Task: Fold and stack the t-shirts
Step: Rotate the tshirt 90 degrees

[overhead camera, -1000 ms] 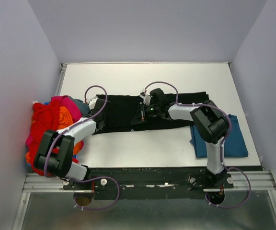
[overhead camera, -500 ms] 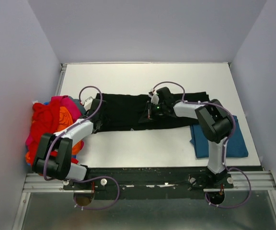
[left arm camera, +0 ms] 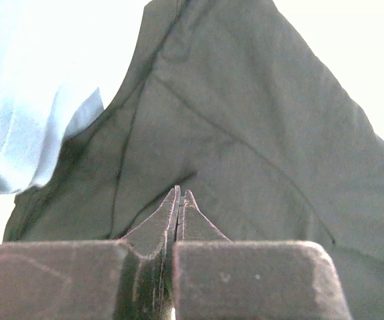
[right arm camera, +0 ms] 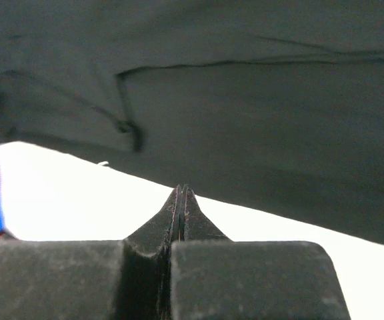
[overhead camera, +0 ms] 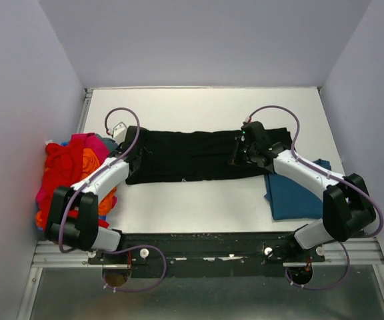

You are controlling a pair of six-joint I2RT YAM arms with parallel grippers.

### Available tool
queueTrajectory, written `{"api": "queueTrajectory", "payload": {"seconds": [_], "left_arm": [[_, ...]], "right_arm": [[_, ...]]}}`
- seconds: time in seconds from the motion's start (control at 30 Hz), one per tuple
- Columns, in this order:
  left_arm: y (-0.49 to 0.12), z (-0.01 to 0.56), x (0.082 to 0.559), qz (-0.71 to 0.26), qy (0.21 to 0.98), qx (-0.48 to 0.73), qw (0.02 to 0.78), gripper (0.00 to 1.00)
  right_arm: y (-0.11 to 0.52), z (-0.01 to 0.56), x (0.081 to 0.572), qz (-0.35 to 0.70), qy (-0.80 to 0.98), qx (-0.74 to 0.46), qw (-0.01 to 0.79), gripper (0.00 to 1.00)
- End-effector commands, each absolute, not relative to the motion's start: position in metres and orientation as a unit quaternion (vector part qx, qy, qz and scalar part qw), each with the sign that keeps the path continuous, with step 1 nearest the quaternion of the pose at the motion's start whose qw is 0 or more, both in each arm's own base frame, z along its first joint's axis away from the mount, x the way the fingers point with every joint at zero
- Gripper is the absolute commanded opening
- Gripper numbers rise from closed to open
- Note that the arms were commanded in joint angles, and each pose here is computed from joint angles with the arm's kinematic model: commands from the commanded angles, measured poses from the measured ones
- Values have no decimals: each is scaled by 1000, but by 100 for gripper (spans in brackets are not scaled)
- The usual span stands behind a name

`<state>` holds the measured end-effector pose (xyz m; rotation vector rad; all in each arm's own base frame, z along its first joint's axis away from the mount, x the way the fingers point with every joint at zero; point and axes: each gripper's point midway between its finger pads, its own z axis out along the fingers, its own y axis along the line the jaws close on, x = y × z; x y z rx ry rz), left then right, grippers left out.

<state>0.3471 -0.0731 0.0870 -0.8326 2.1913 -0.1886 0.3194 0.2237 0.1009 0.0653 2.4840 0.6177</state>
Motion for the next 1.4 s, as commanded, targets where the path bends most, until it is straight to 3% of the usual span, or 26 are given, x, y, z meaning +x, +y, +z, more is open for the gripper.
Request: {"api": "queueTrajectory", "payload": {"seconds": [0.0, 0.27, 0.6, 0.8, 1.13, 1.23, 1.37], "left_arm": [[-73, 86, 384, -53, 844, -360, 393, 0], [-72, 50, 423, -37, 841, -398, 365, 0], [-79, 11, 468, -18, 860, -390, 327, 0], [-86, 20, 525, -2, 866, -382, 323, 0], [-109, 22, 618, -94, 868, -352, 337, 0], [-115, 17, 628, -114, 866, -348, 341, 0], [-116, 12, 640, -125, 857, -352, 356, 0]], "right_arm": [[136, 79, 307, 21, 948, 92, 304, 1], [121, 48, 306, -35, 958, 116, 259, 1], [147, 1, 314, -21, 975, 97, 199, 1], [195, -2, 315, 22, 980, 57, 190, 1], [390, 22, 268, 209, 960, -111, 148, 1], [398, 53, 277, 230, 949, -121, 176, 1], [363, 95, 298, 205, 944, -121, 229, 1]]}}
